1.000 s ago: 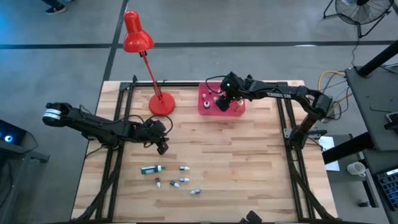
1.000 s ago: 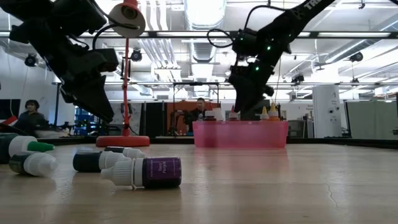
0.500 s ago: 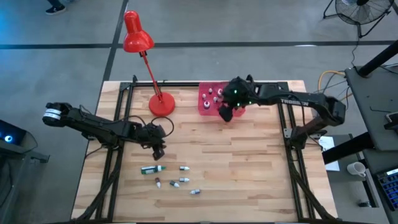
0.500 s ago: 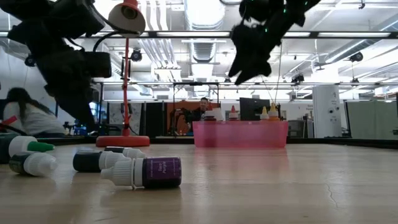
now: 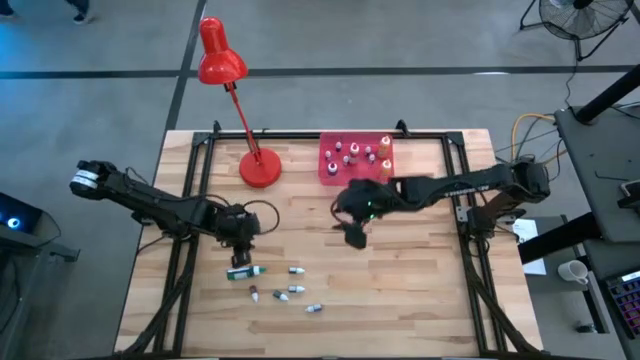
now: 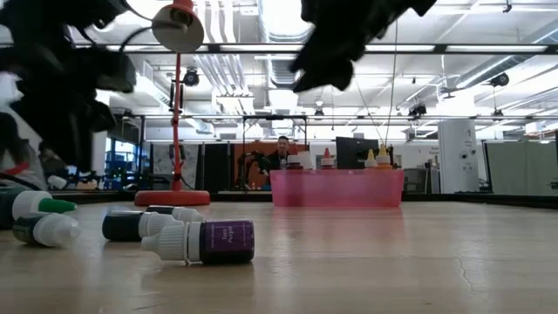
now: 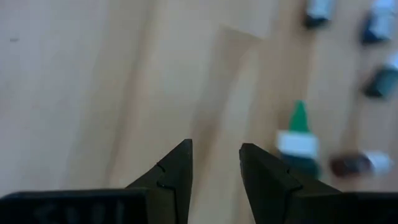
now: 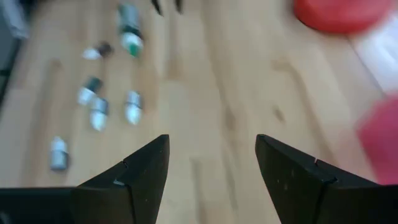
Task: Pick & Place food coloring
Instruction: Put the large green food coloring bottle into the red bin
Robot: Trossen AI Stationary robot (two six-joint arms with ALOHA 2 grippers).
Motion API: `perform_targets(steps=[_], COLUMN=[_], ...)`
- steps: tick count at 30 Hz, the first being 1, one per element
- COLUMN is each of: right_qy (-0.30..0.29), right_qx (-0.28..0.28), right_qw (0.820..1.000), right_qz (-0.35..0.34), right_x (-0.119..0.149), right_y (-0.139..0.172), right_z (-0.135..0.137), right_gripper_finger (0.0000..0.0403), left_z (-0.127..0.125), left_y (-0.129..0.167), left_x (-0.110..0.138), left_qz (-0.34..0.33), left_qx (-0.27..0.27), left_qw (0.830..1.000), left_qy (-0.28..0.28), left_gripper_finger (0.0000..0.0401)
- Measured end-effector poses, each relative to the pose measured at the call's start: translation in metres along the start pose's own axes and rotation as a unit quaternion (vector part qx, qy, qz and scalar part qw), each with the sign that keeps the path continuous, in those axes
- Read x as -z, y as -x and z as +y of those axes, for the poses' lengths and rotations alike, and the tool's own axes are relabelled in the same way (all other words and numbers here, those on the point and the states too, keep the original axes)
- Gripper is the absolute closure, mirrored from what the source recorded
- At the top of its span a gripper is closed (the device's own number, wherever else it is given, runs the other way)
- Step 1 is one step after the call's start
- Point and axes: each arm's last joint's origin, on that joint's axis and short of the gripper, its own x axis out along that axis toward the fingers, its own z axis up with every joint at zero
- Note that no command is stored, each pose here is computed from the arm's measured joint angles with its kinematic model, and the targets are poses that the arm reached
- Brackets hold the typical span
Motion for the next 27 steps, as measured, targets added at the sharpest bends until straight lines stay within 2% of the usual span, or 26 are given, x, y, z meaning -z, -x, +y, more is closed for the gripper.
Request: perform_targets(steps=[5, 8, 11, 15, 20, 27], right_qy=[0.034, 0.063, 0.067, 0.068, 0.099, 0.122], right_qx=[-0.040, -0.048, -0.052, -0.057, -0.065, -0.117], right_qw=[0.997, 0.994, 0.994, 0.994, 0.991, 0.984], right_qz=[-0.064, -0.077, -0.073, -0.068, -0.069, -0.064], right_x=[-0.003, 0.000, 0.005, 0.003, -0.005, -0.016], right_y=[-0.029, -0.046, -0.058, -0.071, -0.090, -0.109], right_z=[0.022, 0.029, 0.033, 0.039, 0.048, 0.046], right_gripper_finger=[0.0170, 0.0170, 0.0170, 0.0170, 0.0170, 0.0170], left_z=[-0.025, -0.040, -0.053, -0.062, -0.060, -0.054], left_y=[0.009, 0.011, 0.014, 0.019, 0.015, 0.007], left_x=[0.015, 0.030, 0.044, 0.058, 0.076, 0.088], left_qz=[0.027, 0.041, 0.046, 0.046, 0.081, 0.107], left_qx=[0.024, 0.045, 0.053, 0.052, 0.034, 0.026], left_qw=[0.998, 0.995, 0.994, 0.995, 0.995, 0.994], left_qy=[-0.055, -0.075, -0.082, -0.075, -0.053, -0.005], left_gripper_finger=[0.0295, 0.0295, 0.0295, 0.0295, 0.0295, 0.0295])
